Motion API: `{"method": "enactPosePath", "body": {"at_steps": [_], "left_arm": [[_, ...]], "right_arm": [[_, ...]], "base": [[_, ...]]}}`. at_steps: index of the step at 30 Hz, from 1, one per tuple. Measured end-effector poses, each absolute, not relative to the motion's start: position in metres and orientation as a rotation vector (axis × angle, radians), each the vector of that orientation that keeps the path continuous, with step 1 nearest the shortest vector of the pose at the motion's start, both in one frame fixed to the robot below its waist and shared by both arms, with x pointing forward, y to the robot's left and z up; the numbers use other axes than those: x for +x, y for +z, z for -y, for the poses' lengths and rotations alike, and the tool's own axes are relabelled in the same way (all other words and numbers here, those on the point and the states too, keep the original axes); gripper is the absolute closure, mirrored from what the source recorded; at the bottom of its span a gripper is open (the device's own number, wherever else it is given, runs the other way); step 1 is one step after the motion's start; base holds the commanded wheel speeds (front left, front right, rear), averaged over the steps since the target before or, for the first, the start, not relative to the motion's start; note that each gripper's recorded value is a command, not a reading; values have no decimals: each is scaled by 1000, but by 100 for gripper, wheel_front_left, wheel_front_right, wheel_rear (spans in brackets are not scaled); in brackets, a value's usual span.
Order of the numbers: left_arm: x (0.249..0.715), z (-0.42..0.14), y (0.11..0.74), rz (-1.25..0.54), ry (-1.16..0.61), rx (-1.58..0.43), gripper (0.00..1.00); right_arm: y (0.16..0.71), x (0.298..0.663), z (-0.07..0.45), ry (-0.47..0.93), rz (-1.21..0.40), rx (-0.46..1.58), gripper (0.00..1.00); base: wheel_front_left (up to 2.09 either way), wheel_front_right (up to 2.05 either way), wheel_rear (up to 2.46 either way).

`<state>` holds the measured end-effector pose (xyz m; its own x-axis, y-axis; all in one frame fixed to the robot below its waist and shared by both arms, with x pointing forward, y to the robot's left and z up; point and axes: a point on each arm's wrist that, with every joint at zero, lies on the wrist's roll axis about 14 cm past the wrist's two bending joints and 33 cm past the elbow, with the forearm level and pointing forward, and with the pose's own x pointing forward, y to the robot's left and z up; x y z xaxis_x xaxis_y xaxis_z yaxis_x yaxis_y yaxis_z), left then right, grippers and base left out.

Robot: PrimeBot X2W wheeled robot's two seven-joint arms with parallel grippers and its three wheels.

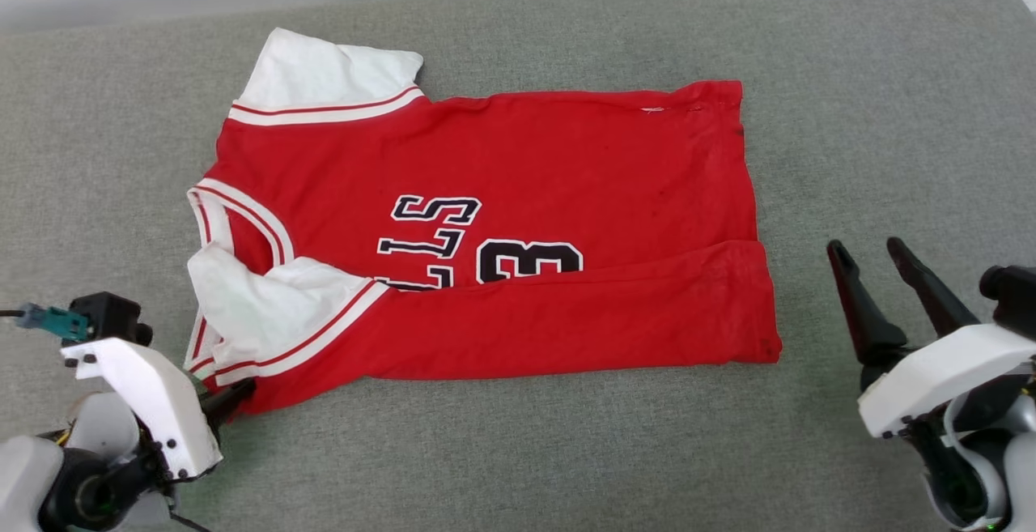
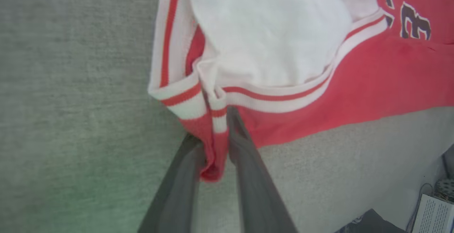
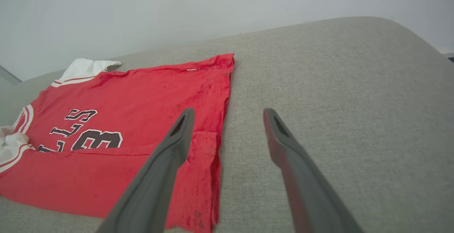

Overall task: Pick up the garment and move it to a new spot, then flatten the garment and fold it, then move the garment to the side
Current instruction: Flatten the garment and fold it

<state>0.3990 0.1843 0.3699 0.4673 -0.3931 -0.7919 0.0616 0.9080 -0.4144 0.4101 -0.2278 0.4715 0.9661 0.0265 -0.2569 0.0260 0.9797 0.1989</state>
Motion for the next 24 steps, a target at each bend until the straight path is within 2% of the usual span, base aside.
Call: {"method": "enactPosePath", "body": {"at_steps": [4,13,24], "left_arm": [[400,-184,375,-1014,-288,-365,100],[413,-192,409,-866,-292,-329,100],[416,-191,412,-831,-286,-319,100]], "right_arm": [[462,406,238,-6,-356,198,0],[406,384,221,77,-783,197,0],[368,391,175,206,-961,208,0]], "base": [[0,0,0],[0,0,0],[0,0,0]]}}
